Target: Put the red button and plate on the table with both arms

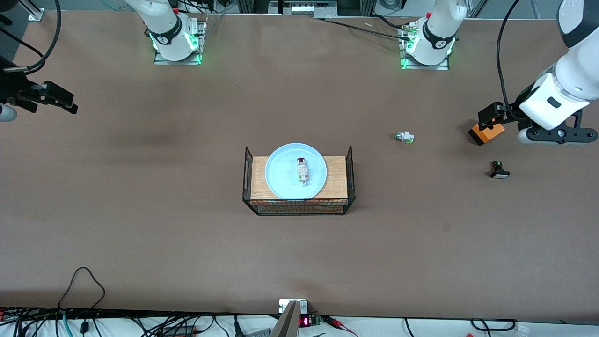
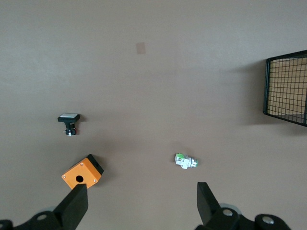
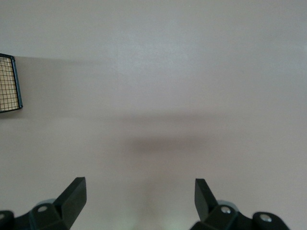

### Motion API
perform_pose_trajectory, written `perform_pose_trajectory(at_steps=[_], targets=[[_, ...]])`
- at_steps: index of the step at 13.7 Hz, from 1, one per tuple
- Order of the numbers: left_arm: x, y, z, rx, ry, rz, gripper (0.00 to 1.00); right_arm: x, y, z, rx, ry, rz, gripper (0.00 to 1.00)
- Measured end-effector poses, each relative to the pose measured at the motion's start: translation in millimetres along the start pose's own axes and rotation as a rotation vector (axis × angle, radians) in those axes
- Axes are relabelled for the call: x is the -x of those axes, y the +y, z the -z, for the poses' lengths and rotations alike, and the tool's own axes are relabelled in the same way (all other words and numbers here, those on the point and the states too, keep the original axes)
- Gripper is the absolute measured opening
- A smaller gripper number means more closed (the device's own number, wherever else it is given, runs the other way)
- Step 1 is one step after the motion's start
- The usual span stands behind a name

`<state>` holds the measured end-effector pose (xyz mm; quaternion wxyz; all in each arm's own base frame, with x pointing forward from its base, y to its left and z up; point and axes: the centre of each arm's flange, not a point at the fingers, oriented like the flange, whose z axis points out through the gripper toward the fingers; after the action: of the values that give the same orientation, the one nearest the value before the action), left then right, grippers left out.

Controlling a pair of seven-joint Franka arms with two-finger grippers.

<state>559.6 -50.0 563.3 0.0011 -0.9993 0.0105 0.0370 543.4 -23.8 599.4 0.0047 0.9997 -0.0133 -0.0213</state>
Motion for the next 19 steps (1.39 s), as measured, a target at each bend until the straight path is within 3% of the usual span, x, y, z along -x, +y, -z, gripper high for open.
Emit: perform_pose_trajectory(at_steps=[5, 10, 15, 19], targets=[[2, 87, 20, 0.040, -0.042, -0.129, 1.00, 0, 0, 0, 0.000, 0.000, 0.000, 1.00], [5, 236, 3, 0.063, -0.080, -0.077, 1.00, 0, 0, 0, 0.000, 0.000, 0.000, 1.00], [-18, 366, -45, 0.209, 0.048, 0.010, 1.00, 0, 0, 0, 0.000, 0.000, 0.000, 1.00], [-46, 412, -131, 0.278, 0.075, 0.098, 1.00, 0, 0, 0, 0.000, 0.000, 0.000, 1.00]])
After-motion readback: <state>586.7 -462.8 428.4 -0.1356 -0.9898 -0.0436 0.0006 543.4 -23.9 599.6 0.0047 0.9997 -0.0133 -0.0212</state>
